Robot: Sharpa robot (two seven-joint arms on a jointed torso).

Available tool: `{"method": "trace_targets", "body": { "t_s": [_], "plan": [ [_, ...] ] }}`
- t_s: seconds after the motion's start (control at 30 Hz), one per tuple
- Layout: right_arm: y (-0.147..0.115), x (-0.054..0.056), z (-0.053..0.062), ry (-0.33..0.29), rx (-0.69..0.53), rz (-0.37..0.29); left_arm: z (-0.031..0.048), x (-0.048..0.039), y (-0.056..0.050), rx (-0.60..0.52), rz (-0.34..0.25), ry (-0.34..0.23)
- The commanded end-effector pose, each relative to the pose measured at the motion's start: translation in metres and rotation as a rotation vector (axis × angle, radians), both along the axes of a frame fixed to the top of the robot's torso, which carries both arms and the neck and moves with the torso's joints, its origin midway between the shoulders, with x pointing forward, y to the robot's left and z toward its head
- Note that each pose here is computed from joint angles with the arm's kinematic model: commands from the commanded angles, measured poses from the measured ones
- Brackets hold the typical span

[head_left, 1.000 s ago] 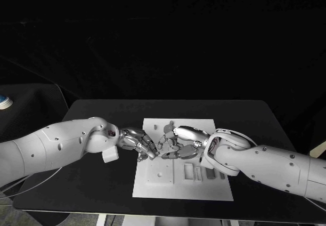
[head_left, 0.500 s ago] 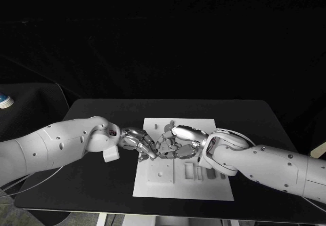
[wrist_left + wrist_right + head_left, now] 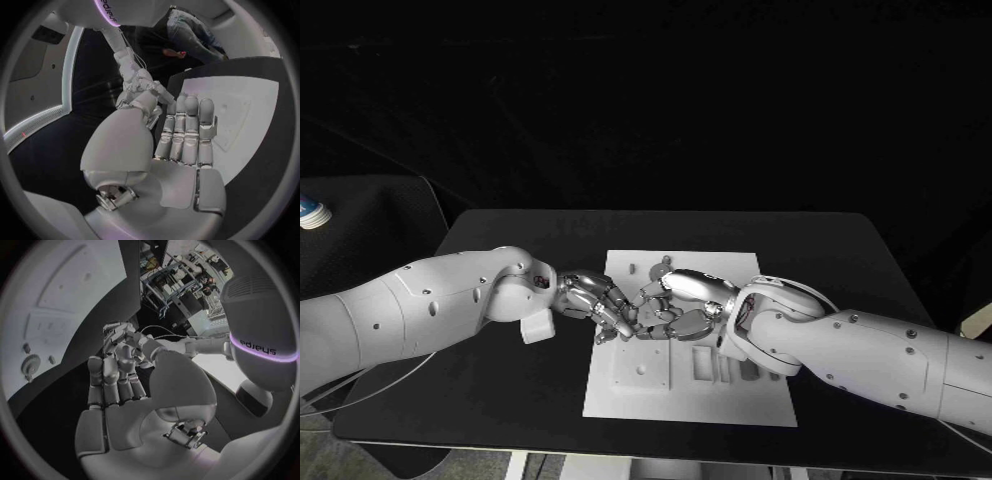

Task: Assemble the parts on the task board

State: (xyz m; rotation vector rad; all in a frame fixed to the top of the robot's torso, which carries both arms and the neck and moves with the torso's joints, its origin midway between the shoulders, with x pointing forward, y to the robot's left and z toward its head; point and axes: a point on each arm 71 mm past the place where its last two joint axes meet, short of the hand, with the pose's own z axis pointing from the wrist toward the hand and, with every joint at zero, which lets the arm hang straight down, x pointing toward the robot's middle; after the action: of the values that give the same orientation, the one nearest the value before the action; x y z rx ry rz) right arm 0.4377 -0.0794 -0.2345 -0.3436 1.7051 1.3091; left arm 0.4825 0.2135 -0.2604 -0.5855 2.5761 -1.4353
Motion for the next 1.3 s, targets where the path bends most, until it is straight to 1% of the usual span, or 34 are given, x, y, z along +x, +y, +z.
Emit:
{"method": "trace_targets", "body": {
  "t_s": [0.03, 0.47, 1.3],
  "plan": [
    [0.0022, -0.0026, -0.0014, 0.002, -0.002, 0.024, 0.0017, -0.0012, -0.0029, -0.021, -0.015, 0.014],
    [-0.0008, -0.0025, -0.0072, 0.014, -0.018, 0.022, 0.0019, -0.0016, -0.0021, -0.028, -0.016, 0.025],
    [0.0001, -0.0033, -0.0062, 0.007, -0.008, 0.026, 0.0014, -0.0020, -0.0022, -0.021, -0.022, 0.031]
  ]
}}
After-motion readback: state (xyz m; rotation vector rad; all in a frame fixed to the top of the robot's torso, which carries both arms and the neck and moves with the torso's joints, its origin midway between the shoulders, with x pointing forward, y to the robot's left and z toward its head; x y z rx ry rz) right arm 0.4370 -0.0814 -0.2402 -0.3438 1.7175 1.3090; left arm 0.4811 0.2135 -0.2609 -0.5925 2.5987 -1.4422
